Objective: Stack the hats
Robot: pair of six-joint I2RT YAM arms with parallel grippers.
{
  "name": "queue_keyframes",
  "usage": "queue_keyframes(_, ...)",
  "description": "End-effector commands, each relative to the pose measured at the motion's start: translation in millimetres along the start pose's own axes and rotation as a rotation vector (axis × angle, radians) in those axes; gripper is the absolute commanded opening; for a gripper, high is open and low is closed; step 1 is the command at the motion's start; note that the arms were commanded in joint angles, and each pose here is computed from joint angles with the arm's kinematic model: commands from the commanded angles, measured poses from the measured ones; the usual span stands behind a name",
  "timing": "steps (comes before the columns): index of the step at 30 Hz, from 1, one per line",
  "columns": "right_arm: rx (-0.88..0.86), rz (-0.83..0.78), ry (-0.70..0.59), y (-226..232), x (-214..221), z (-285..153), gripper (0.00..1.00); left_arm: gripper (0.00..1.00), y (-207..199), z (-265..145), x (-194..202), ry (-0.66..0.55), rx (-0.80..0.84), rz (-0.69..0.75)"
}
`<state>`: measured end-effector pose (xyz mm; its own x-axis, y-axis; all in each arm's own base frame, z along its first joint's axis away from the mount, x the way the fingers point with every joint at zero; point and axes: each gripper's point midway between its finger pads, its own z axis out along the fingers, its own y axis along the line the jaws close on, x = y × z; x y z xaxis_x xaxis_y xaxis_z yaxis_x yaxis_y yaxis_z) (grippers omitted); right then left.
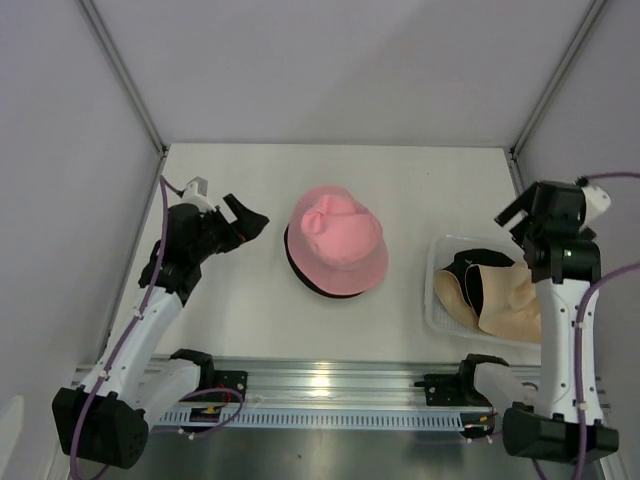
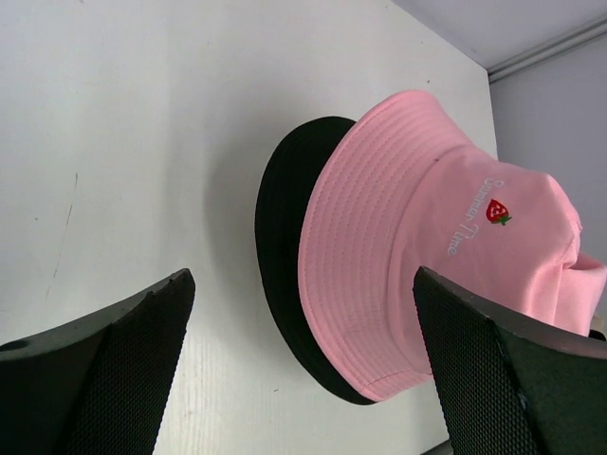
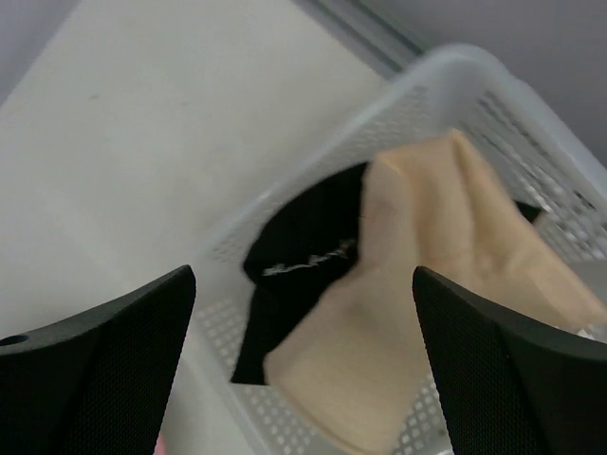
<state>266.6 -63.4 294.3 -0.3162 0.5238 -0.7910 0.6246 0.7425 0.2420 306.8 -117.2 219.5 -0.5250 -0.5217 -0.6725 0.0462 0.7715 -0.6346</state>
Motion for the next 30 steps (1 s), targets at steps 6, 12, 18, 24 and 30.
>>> queue_keyframes(6, 0.200, 0.217, 0.118, -73, 49, 39, 0.99, 1.00, -11, -5, 6, 0.022, 0.027, 0.069)
queue_keyframes(12, 0.192, 0.215, 0.109, -77, 70, 66, 0.91, 0.99, -3, -6, 7, 0.020, -0.008, 0.074)
queue_keyframes(18, 0.079, 0.200, 0.079, -56, 57, 67, 0.00, 0.99, -7, -9, 5, 0.027, -0.002, 0.080)
queue_keyframes(24, -0.120, 0.109, -0.100, -3, -20, -3, 0.00, 0.99, -49, -27, 1, 0.074, 0.144, 0.148)
queue_keyframes(30, -0.596, -0.042, -0.168, 123, -49, -85, 0.00, 1.00, -117, -74, -26, 0.018, 0.363, 0.232)
